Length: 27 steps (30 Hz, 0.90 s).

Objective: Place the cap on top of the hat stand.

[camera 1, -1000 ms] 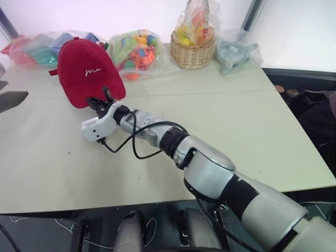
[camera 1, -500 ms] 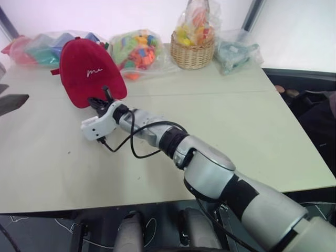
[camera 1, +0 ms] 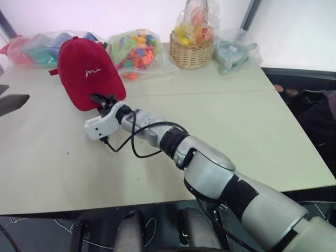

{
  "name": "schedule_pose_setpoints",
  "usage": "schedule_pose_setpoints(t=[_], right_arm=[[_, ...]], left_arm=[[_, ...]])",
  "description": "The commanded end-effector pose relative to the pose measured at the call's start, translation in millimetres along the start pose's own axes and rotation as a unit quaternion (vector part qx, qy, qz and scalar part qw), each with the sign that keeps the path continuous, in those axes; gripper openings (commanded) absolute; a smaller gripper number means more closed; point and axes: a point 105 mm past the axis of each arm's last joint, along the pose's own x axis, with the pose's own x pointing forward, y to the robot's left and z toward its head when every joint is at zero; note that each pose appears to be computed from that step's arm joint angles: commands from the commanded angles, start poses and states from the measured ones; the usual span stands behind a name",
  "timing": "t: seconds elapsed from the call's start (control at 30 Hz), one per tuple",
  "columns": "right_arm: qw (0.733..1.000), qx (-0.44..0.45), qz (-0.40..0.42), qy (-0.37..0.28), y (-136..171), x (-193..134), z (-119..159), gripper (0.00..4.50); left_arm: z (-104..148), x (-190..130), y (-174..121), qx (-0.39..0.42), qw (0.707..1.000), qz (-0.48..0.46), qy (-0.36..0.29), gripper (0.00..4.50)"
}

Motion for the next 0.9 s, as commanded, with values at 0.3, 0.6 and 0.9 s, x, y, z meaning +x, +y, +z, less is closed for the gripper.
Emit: schedule_pose_setpoints(t=[0.3,0.6,0.9], right_arm=[[0.995,0.004,-0.055,-0.087,-14.5,8.0,64.8,4.43],[0.99,0.077,-0.056,-0.104,18.8,-34.7,18.8,4.43],[0.952,0.285,-0.098,-0.051,-7.3,-145.5,-49.0,4.43]], left_arm=[[8.6,-2.6,-1.2,0.01,1.0,-0.004,-0.014,4.5],[-4.2,-3.2,-5.1,-0.01,0.999,-0.036,0.019,4.5],[-17.1,-3.4,-4.9,-0.021,0.998,-0.035,0.039,4.5]])
